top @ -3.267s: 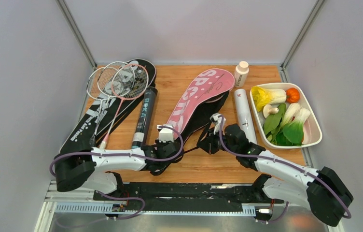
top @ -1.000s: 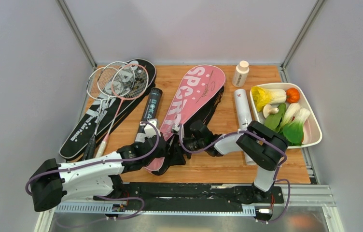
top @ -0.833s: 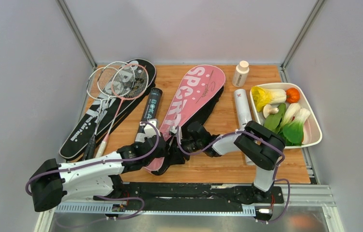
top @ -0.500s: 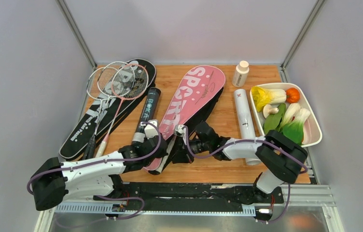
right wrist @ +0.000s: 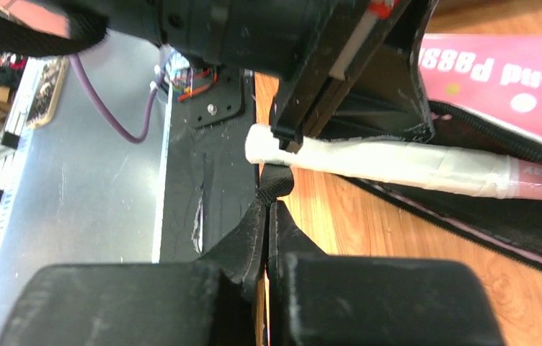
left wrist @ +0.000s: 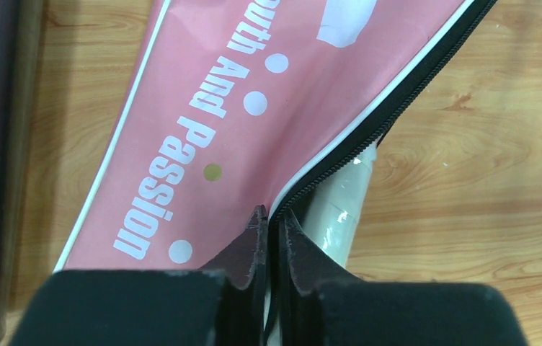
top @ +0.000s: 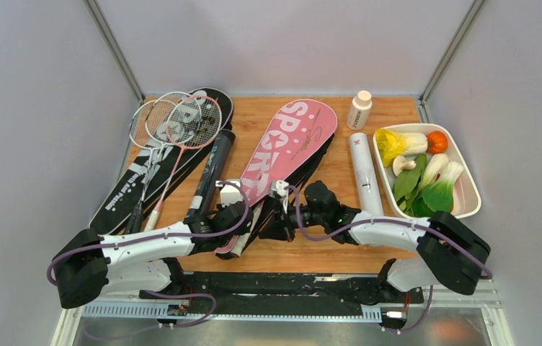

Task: Pack up the badminton gear
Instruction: Adjust the racket bag at the center of the board.

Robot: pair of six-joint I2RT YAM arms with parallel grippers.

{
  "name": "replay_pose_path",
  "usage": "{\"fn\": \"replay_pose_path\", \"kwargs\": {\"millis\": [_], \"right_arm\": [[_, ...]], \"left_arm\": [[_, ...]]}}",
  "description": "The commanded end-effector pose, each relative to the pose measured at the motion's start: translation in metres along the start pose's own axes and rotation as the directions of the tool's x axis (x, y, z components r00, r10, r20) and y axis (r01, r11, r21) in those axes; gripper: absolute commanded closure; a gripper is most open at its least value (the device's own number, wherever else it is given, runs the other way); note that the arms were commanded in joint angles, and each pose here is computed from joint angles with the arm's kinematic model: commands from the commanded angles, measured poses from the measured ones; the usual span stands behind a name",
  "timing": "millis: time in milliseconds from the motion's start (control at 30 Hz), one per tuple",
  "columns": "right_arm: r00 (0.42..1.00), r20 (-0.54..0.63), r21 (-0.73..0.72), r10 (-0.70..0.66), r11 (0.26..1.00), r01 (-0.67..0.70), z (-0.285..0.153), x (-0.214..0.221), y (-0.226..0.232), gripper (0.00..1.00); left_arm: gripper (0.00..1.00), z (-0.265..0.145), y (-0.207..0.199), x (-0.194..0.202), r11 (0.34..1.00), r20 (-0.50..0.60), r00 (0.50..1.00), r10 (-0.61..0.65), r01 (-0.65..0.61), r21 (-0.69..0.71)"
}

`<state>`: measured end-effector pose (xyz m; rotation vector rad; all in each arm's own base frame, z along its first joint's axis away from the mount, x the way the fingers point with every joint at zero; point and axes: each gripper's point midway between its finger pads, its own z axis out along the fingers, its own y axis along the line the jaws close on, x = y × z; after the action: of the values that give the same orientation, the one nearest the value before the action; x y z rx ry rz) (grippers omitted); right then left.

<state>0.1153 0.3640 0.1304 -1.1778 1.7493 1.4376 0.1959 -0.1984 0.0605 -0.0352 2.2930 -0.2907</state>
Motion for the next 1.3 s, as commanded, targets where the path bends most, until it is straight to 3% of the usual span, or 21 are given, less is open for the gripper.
{"fn": "replay_pose_path", "kwargs": {"millis": [0, 167, 300, 400, 533, 633, 767, 867, 967, 1067, 1267], "right_arm": [[0.973, 0.217, -0.005, -0.078, 0.997, 0.081, -0.015, -0.064, 0.028, 1.00], [0.944, 0.317, -0.072, -0.092, 0.990, 0.121, -0.033, -0.090, 0.059, 1.00], [0.933, 0.332, -0.156, -0.138, 0.968, 0.198, -0.045, -0.082, 0.082, 1.00], [0.959, 0.236, -0.240, -0.154, 0.948, 0.211, -0.042, -0.053, 0.090, 1.00], [0.994, -0.001, -0.246, -0.112, 0.963, 0.108, -0.021, 0.008, 0.074, 1.00], [0.986, -0.161, -0.227, -0.046, 0.974, 0.008, -0.010, 0.048, 0.062, 1.00], [0.954, -0.296, -0.137, -0.034, 0.991, -0.007, 0.007, 0.088, 0.046, 0.99], [0.953, -0.303, -0.098, -0.017, 0.995, -0.013, 0.021, 0.093, 0.040, 0.95], [0.974, -0.227, -0.004, 0.019, 1.000, -0.020, 0.034, 0.081, 0.027, 1.00], [0.985, -0.172, -0.036, -0.005, 0.999, -0.001, 0.044, 0.069, 0.041, 1.00], [0.950, -0.306, 0.055, -0.060, 0.995, 0.080, 0.075, 0.106, 0.029, 1.00]], "left_arm": [[0.96, -0.008, -0.010, -0.023, 1.000, 0.045, 0.999, -0.010, 0.010, 0.014], [1.00, -0.013, -0.004, -0.028, 1.000, 0.054, 0.999, -0.005, 0.006, -0.008], [1.00, -0.015, -0.003, -0.030, 1.000, 0.049, 0.999, -0.001, 0.002, -0.016], [1.00, -0.017, -0.003, -0.033, 1.000, 0.058, 0.998, -0.004, 0.005, -0.015], [1.00, -0.019, -0.014, -0.038, 0.999, 0.059, 0.997, -0.040, 0.038, 0.035], [1.00, -0.020, -0.021, -0.037, 0.995, 0.046, 0.996, -0.073, 0.070, 0.068], [1.00, -0.020, -0.021, -0.039, 0.994, 0.043, 0.995, -0.089, 0.087, 0.060], [1.00, -0.020, -0.019, -0.039, 0.995, 0.045, 0.995, -0.089, 0.087, 0.045], [1.00, -0.019, -0.015, -0.041, 0.995, 0.047, 0.994, -0.096, 0.095, 0.031], [1.00, -0.020, -0.011, -0.042, 0.994, 0.054, 0.992, -0.110, 0.108, 0.025], [1.00, -0.019, -0.008, -0.040, 0.990, 0.057, 0.988, -0.142, 0.140, 0.037]]}}
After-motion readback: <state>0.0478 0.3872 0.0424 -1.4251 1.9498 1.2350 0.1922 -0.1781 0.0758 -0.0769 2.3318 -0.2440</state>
